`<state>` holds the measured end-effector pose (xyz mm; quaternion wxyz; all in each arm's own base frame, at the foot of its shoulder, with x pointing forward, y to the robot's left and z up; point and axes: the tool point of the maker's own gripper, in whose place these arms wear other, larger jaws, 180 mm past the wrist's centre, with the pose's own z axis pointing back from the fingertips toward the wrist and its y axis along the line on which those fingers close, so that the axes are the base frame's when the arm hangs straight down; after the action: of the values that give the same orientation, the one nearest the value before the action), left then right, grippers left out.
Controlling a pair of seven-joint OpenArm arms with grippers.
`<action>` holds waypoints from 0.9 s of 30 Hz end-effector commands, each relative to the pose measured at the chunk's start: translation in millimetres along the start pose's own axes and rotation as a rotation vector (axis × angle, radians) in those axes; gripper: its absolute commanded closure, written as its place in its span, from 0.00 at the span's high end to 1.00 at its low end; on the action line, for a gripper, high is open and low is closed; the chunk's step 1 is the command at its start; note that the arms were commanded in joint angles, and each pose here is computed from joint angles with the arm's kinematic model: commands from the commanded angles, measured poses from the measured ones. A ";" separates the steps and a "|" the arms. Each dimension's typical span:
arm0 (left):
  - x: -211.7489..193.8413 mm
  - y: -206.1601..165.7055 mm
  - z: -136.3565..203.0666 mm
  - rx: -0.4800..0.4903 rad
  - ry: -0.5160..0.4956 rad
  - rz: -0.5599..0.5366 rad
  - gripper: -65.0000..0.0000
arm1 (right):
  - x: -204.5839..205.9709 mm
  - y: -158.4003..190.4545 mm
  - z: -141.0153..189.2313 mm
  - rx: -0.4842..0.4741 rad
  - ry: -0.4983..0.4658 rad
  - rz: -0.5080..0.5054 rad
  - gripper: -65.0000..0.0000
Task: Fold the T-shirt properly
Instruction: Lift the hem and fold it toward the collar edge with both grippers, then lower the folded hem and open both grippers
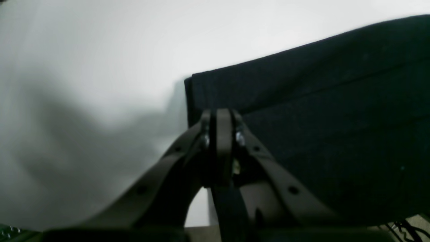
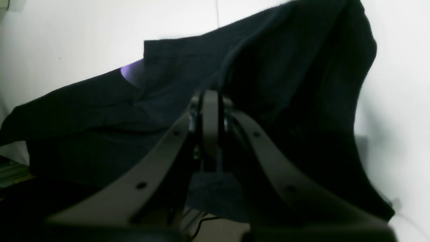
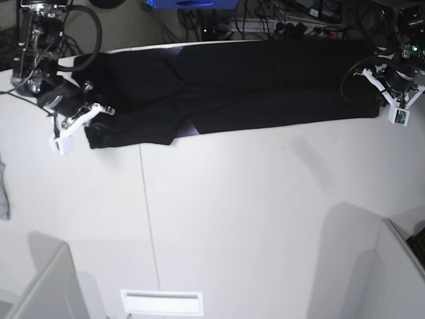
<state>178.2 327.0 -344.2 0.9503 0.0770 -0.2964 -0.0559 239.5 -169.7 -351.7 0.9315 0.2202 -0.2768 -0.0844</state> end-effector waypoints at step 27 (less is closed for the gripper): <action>-25.2 17.9 15.7 0.054 0.056 -0.009 0.00 | -30.9 -9.1 17.8 -0.021 0.029 -0.138 0.00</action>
<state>145.3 341.8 -350.6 0.9596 0.0934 -0.2620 -0.0415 198.9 -174.0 -364.4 0.9321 0.2291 -0.2341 -0.1547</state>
